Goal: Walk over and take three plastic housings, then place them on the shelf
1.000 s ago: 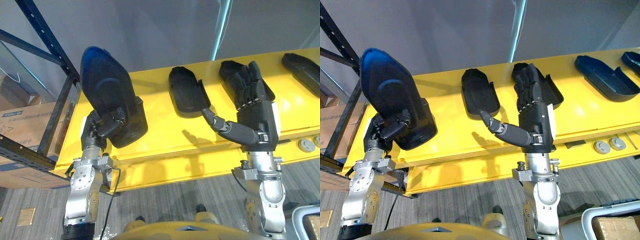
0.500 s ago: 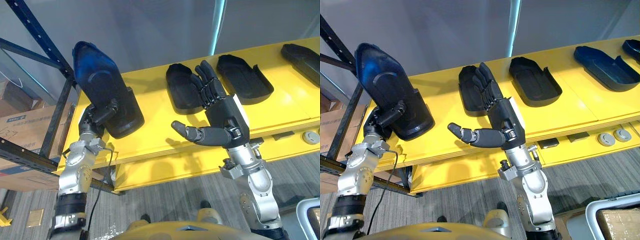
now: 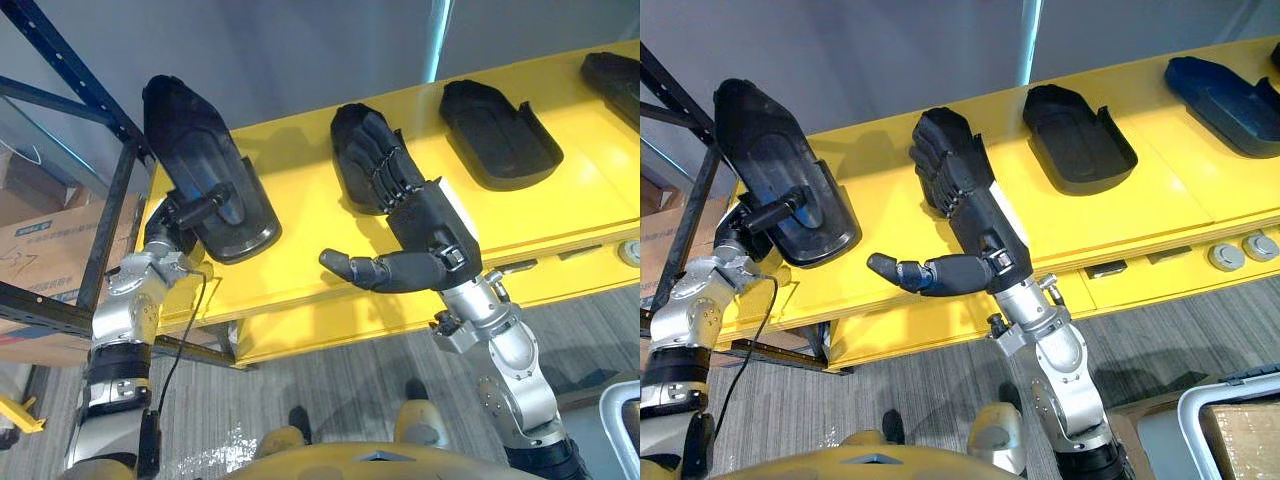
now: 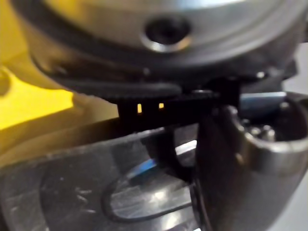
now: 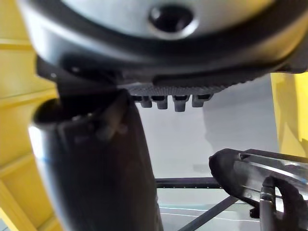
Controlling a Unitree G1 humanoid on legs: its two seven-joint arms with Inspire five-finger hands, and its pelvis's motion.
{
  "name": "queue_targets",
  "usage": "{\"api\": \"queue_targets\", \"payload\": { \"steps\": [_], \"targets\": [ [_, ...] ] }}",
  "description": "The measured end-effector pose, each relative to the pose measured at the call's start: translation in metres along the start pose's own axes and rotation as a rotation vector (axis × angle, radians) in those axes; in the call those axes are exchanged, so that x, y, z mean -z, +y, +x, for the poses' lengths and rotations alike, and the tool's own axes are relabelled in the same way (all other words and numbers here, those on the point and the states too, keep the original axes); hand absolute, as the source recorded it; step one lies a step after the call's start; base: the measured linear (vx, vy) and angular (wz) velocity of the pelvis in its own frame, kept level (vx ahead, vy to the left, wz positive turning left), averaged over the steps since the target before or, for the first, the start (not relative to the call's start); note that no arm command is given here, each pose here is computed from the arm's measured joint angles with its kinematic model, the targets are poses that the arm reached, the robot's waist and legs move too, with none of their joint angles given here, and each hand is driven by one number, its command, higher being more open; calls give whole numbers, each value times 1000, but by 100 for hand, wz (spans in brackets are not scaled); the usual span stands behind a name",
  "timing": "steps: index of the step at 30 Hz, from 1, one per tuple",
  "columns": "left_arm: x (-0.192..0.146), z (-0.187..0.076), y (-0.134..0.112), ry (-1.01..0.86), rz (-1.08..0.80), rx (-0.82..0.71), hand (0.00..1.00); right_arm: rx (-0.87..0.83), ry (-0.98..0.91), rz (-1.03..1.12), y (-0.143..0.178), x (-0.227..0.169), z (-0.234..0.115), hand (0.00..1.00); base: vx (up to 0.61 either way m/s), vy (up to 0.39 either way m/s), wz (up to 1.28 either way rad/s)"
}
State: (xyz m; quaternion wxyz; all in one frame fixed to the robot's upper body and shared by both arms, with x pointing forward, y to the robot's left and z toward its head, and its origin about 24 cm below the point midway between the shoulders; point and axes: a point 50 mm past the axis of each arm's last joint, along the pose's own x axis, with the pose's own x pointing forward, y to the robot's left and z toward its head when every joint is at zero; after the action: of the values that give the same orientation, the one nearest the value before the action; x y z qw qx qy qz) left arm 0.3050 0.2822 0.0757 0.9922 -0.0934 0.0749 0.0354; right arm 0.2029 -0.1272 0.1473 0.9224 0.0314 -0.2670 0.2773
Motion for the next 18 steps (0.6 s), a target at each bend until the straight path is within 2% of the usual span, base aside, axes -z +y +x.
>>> {"api": "queue_targets", "payload": {
  "steps": [5,6,14,18],
  "targets": [
    [1,6,3,22,-22,-19,0,-20,-2,22,7,1,3,100,0,0,0],
    [-1,8,3,20,-25,-24,100,-25,-5,26,8,1,4,100,0,0,0],
    [-16,17,14,6,93,-190,100,-33,-43,50,11,-4,11,100,-20,-1,-7],
    [-28,24,13,-15,99,-225,100,-30,-52,52,11,-6,12,100,7,-3,-4]
  ]
}}
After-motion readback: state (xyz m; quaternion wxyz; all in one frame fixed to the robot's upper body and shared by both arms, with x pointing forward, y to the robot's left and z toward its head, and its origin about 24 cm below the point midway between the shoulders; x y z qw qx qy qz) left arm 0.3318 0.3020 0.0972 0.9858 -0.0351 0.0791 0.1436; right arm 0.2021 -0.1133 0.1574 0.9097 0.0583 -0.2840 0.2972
